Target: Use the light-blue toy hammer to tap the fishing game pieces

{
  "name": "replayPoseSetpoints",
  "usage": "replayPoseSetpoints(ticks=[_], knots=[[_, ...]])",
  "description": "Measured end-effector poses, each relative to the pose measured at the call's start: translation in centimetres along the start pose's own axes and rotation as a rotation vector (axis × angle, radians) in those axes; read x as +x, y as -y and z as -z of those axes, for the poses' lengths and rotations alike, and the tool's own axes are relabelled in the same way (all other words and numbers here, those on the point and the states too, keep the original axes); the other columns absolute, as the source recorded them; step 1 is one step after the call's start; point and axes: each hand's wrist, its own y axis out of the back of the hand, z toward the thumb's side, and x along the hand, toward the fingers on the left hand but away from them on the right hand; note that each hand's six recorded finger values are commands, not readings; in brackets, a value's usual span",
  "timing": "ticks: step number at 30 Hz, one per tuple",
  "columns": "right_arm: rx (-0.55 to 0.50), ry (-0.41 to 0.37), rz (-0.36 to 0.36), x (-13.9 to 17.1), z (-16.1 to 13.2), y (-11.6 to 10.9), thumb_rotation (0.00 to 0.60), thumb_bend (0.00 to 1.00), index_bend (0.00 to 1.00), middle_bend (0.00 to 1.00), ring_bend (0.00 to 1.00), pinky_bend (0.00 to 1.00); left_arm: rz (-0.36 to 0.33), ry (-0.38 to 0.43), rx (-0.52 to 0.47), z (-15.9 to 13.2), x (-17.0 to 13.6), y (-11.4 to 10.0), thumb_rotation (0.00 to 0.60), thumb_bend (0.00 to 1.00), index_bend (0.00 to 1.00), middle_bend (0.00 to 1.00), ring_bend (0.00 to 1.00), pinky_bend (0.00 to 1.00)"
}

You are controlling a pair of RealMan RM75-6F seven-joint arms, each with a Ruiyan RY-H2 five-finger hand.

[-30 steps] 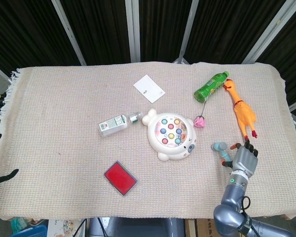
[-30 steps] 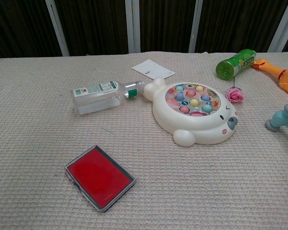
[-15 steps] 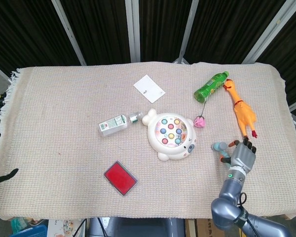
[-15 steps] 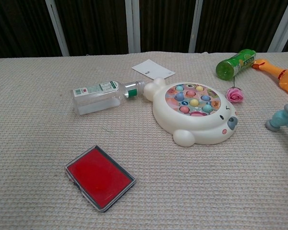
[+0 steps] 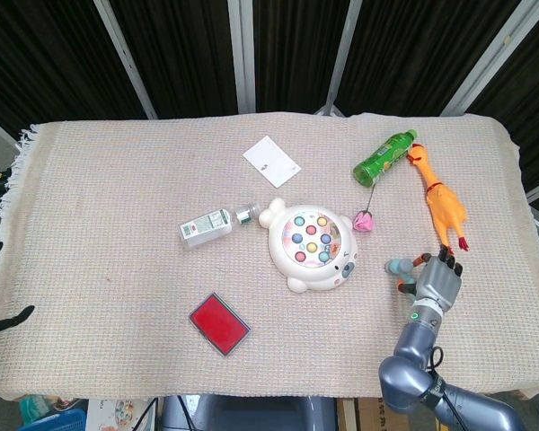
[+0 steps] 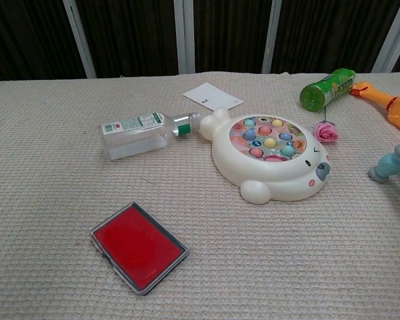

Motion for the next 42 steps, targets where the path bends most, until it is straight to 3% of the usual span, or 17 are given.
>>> replayPoseSetpoints(ticks=[42], knots=[[-0.008, 0.005, 0.005, -0.99, -0.44, 0.99, 0.600, 0.27, 0.55, 0.07, 0.07, 0.00, -0.002, -0.003, 0.008, -0.13, 0.19, 0.15, 0.600, 0.01, 0.01, 0.00, 0.00, 0.00]])
